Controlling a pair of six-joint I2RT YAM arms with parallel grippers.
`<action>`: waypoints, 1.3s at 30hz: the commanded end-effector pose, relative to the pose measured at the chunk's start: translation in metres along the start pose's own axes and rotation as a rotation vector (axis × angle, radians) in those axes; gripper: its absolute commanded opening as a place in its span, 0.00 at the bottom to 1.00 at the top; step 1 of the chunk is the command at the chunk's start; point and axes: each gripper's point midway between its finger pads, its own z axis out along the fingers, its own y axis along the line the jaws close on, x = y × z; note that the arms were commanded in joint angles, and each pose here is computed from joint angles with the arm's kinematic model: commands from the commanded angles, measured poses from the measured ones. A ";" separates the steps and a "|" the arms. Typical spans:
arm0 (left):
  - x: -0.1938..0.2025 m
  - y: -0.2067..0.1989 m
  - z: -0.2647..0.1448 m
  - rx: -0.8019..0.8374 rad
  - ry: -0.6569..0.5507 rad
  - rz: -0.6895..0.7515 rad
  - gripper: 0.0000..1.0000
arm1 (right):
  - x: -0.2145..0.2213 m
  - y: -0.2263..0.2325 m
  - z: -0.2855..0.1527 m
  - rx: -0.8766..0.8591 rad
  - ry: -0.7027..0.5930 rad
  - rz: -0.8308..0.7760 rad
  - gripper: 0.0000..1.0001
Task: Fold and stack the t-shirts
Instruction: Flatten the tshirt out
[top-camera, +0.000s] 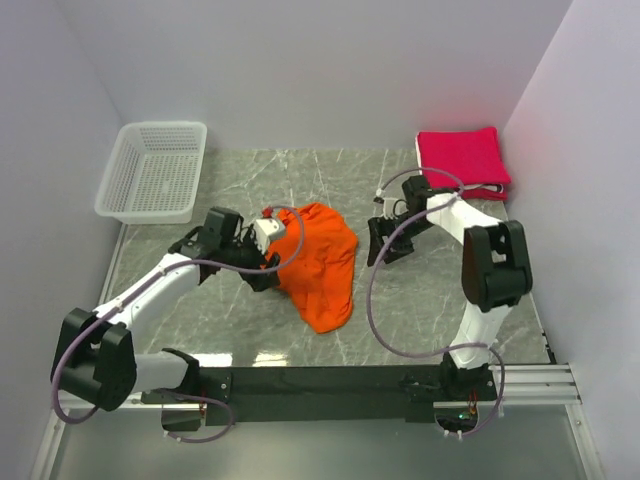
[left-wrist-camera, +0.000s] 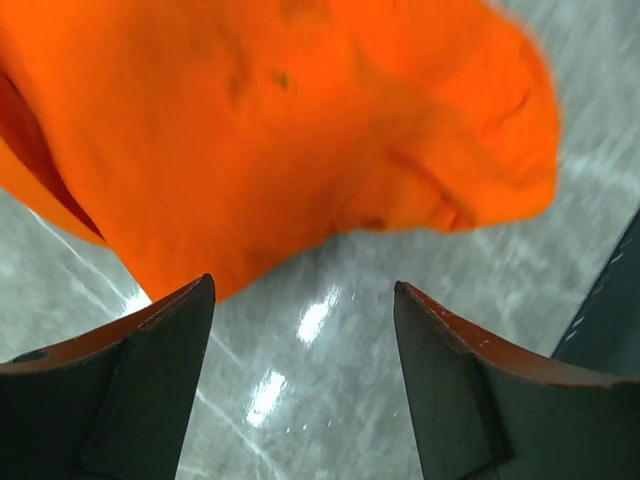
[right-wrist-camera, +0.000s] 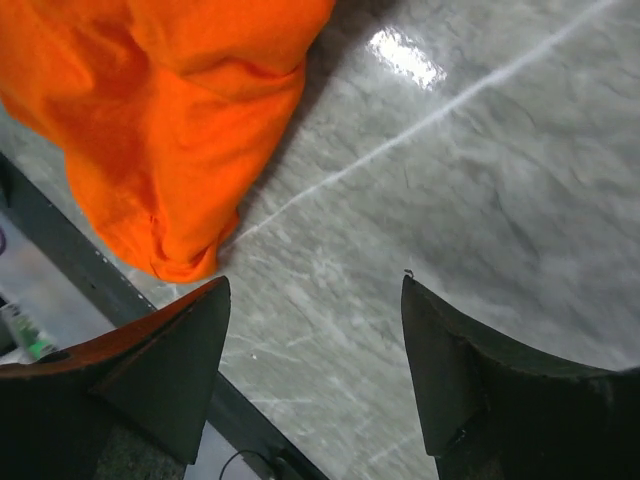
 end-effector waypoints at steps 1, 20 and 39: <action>0.007 0.025 0.006 -0.120 0.026 0.117 0.77 | -0.011 0.029 0.006 -0.123 0.009 -0.015 0.75; 0.014 0.004 0.066 0.015 0.114 0.101 0.30 | 0.013 0.057 0.071 -0.313 0.186 0.023 0.08; -0.095 0.054 0.022 0.062 -0.064 -0.120 0.16 | -0.102 -0.038 -0.053 0.107 -0.198 0.035 0.00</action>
